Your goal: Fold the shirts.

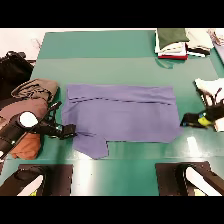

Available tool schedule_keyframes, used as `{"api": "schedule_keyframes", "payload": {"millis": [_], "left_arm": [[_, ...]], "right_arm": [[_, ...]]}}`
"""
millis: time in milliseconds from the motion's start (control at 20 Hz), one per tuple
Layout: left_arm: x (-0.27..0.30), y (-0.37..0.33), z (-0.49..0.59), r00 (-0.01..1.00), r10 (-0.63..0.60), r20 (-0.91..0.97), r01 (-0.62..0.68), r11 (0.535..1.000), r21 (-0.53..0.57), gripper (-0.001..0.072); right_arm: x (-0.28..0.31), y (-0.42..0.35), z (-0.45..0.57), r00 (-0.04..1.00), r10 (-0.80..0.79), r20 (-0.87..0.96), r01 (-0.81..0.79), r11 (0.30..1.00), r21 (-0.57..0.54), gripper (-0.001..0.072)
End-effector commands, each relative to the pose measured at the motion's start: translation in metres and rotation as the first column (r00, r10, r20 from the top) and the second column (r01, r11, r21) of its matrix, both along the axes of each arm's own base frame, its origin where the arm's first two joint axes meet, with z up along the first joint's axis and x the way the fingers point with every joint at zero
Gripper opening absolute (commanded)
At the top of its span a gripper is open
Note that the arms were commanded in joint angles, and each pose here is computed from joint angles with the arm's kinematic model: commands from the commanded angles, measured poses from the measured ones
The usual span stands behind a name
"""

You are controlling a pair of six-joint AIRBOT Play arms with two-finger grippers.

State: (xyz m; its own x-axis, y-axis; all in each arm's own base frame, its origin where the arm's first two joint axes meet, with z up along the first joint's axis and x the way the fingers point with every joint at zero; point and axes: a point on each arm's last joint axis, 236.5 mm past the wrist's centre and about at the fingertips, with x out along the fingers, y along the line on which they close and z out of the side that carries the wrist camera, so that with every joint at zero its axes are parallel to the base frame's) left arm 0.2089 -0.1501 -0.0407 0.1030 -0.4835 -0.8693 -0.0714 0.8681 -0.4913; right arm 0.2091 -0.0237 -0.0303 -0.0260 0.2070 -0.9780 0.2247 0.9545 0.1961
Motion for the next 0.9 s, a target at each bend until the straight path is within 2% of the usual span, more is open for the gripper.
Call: {"api": "schedule_keyframes", "payload": {"millis": [0,50,100,150,250,300,350,400,500,550,600,700,850], "left_arm": [[0.013,-0.001,0.011,0.999,0.002,0.051,-0.002,1.0,-0.004,0.0022],[0.013,-0.001,0.011,0.999,0.002,0.051,-0.002,1.0,-0.004,0.0022],[0.017,-0.001,0.011,0.998,0.01,0.065,-0.01,1.0,-0.005,0.0022],[0.018,-0.001,0.012,0.998,0.011,0.067,-0.011,1.0,-0.005,0.0022],[0.017,-0.001,0.012,0.998,0.011,0.067,-0.01,1.0,-0.005,0.0022],[0.017,-0.001,0.012,0.998,0.011,0.066,-0.011,1.0,-0.005,0.0022],[0.017,-0.001,0.011,0.998,0.011,0.066,-0.01,1.0,-0.005,0.0022],[0.018,-0.001,0.011,0.998,0.011,0.067,-0.011,1.0,-0.005,0.0022],[0.016,-0.001,0.011,0.998,0.007,0.061,-0.007,1.0,-0.005,0.0022],[0.012,-0.001,0.011,0.999,-0.005,0.049,0.005,1.0,0.0,0.0022],[0.009,0.0,0.013,0.999,-0.027,0.042,0.027,1.0,0.009,0.0022],[0.001,0.003,0.022,0.997,-0.074,0.038,0.073,0.997,0.025,0.0021],[-0.019,0.004,0.045,0.991,-0.11,0.072,0.109,0.994,0.015,0.0021]], "right_arm": [[-0.043,0.017,-0.037,0.98,-0.157,-0.125,0.177,0.968,0.177,0.052],[-0.043,0.018,-0.038,0.979,-0.16,-0.124,0.181,0.967,0.181,0.052],[-0.042,0.03,-0.049,0.969,-0.219,-0.112,0.24,0.94,0.244,0.0502],[-0.04,0.034,-0.054,0.968,-0.229,-0.103,0.249,0.933,0.26,0.0498],[-0.033,0.043,-0.059,0.973,-0.22,-0.067,0.23,0.935,0.271,0.0427],[-0.028,0.045,-0.06,0.979,-0.199,-0.046,0.204,0.944,0.259,0.0425],[-0.024,0.047,-0.062,0.983,-0.181,-0.027,0.182,0.951,0.249,0.0377],[-0.021,0.05,-0.063,0.988,-0.156,-0.011,0.155,0.958,0.241,0.0277],[-0.02,0.058,-0.063,0.994,-0.11,0.002,0.107,0.966,0.234,0.0178],[-0.021,0.061,-0.063,0.996,-0.085,-0.001,0.083,0.97,0.23,0.0048],[-0.023,0.061,-0.059,0.998,-0.058,-0.008,0.059,0.973,0.225,0.0014],[-0.034,0.053,-0.044,0.999,0.025,-0.032,-0.019,0.984,0.177,0.0013],[-0.05,0.025,-0.008,0.996,0.088,-0.012,-0.087,0.995,0.044,0.0013]]}}
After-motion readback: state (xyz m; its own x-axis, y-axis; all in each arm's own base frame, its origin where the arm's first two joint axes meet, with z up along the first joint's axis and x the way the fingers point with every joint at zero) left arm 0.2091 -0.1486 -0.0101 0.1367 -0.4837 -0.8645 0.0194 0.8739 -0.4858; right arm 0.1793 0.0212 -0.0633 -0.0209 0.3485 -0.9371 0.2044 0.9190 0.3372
